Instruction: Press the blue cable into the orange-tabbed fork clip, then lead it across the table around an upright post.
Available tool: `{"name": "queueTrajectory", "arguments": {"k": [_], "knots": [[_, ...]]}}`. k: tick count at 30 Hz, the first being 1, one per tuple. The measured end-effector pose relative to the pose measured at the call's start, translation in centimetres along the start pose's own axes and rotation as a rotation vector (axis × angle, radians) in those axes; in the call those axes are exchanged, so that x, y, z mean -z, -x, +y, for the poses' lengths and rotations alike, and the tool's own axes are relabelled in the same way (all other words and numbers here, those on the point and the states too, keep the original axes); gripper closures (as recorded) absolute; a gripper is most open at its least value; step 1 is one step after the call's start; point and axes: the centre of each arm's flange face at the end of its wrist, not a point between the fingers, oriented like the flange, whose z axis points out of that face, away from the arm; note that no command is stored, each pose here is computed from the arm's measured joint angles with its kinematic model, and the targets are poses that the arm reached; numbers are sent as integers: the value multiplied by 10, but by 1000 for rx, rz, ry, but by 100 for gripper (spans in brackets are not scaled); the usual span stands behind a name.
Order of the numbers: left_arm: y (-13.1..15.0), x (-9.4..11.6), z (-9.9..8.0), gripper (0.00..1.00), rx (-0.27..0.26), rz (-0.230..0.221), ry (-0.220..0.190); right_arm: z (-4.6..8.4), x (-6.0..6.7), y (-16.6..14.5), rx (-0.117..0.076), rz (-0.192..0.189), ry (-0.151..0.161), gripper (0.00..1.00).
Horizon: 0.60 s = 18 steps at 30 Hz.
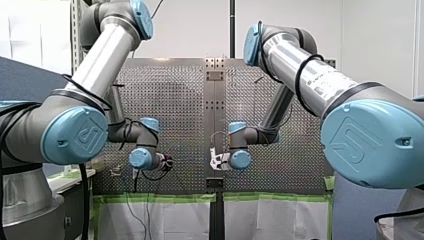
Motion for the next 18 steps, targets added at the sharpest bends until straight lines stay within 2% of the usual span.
{"name": "queueTrajectory", "arguments": {"k": [8, 18], "knots": [[14, -15, -16, 0, 27, -55, 16, 0, 0, 0, 0, 1, 0, 100], [22, -28, -23, 0, 51, -82, 49, 1, 0, 0, 1, 1, 1, 100]]}}
